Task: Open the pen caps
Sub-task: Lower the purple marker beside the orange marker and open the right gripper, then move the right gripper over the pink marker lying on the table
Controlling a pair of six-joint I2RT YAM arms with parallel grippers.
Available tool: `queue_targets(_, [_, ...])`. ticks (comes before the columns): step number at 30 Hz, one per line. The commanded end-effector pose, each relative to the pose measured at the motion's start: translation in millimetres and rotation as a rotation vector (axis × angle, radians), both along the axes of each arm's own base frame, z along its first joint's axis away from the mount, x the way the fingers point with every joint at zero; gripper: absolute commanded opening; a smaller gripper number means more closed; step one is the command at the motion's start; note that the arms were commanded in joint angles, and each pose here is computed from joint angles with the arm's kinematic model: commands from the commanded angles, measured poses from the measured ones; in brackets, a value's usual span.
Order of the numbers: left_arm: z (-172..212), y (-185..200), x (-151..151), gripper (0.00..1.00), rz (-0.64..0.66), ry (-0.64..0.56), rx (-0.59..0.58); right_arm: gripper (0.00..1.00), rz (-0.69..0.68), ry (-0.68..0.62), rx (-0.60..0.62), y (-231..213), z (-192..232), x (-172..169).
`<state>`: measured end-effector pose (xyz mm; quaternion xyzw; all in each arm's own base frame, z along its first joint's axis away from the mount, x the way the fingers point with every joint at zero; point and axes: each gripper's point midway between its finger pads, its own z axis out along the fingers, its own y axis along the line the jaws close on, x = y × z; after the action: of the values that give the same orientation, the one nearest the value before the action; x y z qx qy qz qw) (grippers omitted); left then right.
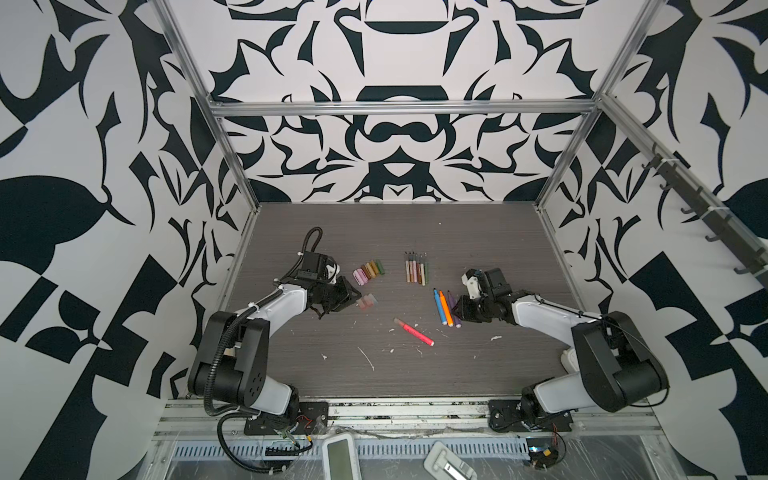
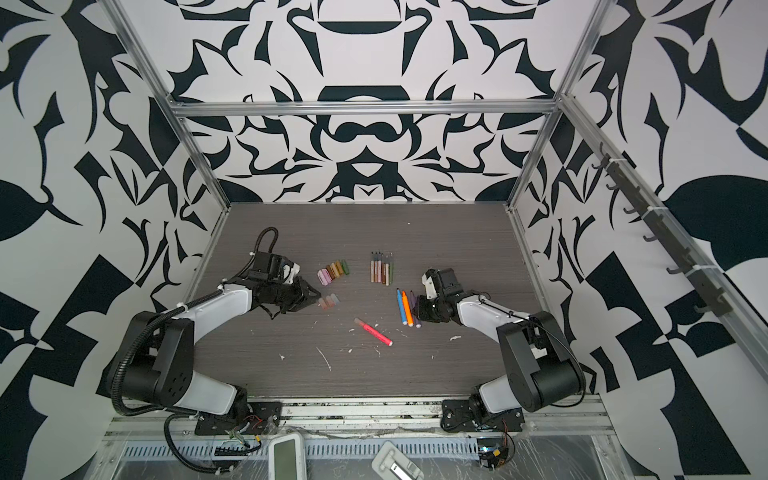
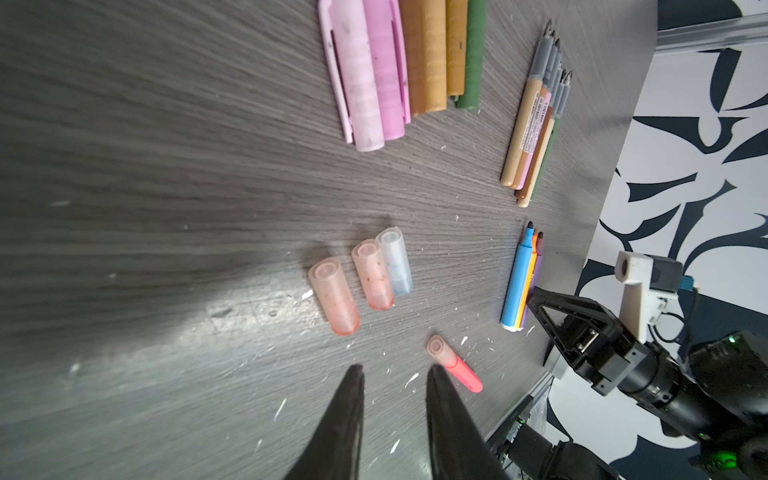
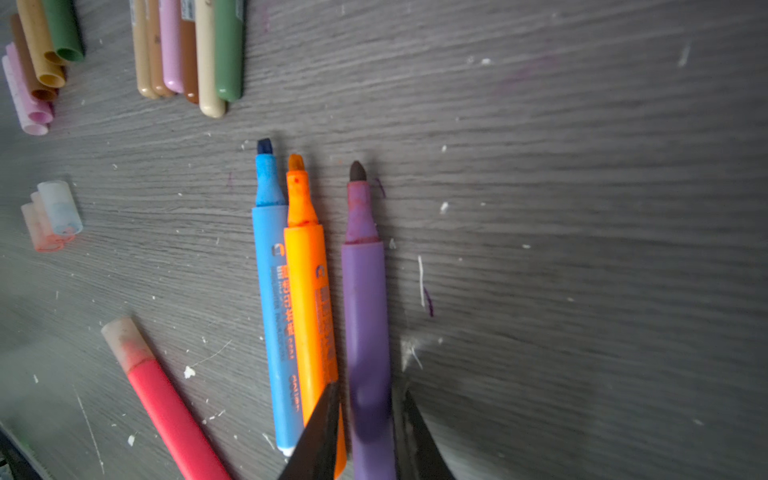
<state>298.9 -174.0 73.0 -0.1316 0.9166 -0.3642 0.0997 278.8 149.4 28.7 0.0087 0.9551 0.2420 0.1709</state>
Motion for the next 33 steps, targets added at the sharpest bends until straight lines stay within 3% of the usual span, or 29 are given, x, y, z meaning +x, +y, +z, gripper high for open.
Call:
queue_targets(1, [5,-2,-2,0.29,-0.01,-0.021,-0.016,0.25,0.025,-0.052,0.037,7,15,8])
queue_targets(15, [7,-2,-3,0.29,-0.008,-0.022,-0.019,0.27,0.04,-0.045,0.061,12,11,10])
queue_targets(28, [9,-3,-2,0.29,-0.01,-0.02,-0.025,0.39,-0.001,-0.113,0.037,1,21,10])
queue_targets(33, [7,-3,-7,0.29,-0.012,-0.015,-0.034,0.52,-0.027,-0.19,0.039,-6,35,7])
